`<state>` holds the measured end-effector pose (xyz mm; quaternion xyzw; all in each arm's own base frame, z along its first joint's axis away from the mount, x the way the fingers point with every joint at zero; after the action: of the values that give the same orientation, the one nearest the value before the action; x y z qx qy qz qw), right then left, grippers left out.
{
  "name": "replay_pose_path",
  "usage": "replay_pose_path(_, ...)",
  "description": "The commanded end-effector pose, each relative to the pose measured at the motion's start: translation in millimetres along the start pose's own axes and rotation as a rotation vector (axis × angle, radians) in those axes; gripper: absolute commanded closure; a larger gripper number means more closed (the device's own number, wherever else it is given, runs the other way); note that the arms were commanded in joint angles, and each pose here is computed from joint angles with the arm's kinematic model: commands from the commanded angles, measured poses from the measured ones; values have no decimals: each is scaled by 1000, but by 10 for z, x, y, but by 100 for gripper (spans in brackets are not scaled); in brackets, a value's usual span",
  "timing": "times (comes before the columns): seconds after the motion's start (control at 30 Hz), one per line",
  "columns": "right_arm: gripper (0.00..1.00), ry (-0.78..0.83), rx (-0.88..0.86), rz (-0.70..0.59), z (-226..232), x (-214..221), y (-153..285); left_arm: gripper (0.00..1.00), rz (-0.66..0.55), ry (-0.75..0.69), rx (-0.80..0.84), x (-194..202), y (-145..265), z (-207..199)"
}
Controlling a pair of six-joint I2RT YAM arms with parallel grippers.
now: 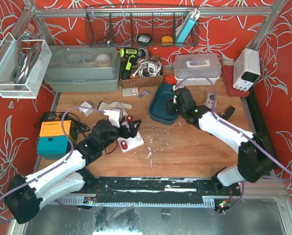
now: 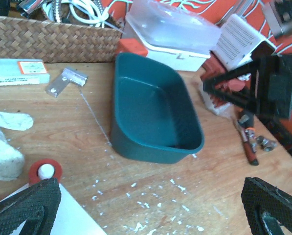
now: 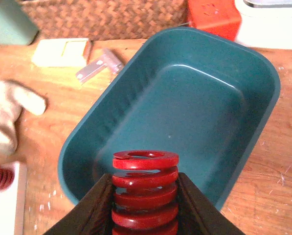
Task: Install the large spring
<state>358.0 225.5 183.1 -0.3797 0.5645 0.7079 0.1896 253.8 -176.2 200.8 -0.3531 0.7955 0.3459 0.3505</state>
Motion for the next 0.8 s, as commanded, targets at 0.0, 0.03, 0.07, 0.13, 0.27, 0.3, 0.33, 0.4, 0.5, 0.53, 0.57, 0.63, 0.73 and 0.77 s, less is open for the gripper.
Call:
replay_pose_path(0.0, 86, 166, -95, -146, 145, -18, 267, 0, 18, 80, 53, -76, 65, -156)
replay_pose_path(0.03, 86, 185, -113, -161, 167, 20, 311, 0, 25, 86, 55, -84, 72, -170)
replay_pose_path(0.07, 86, 207, -130, -180, 195, 56, 365, 0, 34, 91, 53, -91, 79, -182)
replay_pose_path(0.13, 86, 250, -168, -218, 281, 121, 467, 0, 47, 97, 60, -124, 97, -227)
replay_pose_path(0.27, 86, 371, -254, -280, 548, 256, 651, 1, 70, 112, 105, -169, 148, -345)
replay_pose_path(0.3, 87, 411, -273, -297, 628, 299, 693, 2, 76, 116, 112, -181, 162, -367)
replay_pose_path(0.33, 88, 443, -288, -314, 697, 338, 731, 5, 81, 119, 116, -190, 175, -385)
replay_pose_path(0.4, 90, 485, -340, -342, 832, 417, 805, 13, 88, 137, 125, -201, 194, -411)
replay_pose_path(0.5, 90, 528, -404, -397, 985, 489, 920, 20, 112, 165, 160, -173, 207, -469)
replay_pose_path(0.53, 90, 542, -428, -425, 1035, 501, 981, 22, 126, 173, 170, -159, 204, -490)
replay_pose_path(0.57, 90, 549, -449, -452, 1080, 509, 1029, 23, 142, 179, 177, -140, 196, -506)
replay_pose_path(0.63, 90, 561, -492, -497, 1166, 528, 1120, 25, 195, 189, 194, -83, 165, -553)
replay_pose_path(0.73, 90, 587, -532, -549, 1266, 569, 1215, 30, 287, 203, 244, 7, 126, -671)
replay_pose_path(0.77, 90, 601, -533, -561, 1286, 585, 1231, 32, 314, 211, 271, 31, 120, -721)
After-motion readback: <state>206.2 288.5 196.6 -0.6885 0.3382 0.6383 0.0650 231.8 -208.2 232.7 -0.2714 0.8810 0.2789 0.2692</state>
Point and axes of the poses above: each gripper's point midway between its finger pads, its own y axis back along the fingers, its own z axis along the line the jaws close on, x = y × z, the point moved 2 cm from there along y, back along the fingers, and after that the axes turned 7 degrees about y, right-handed, at the moved point
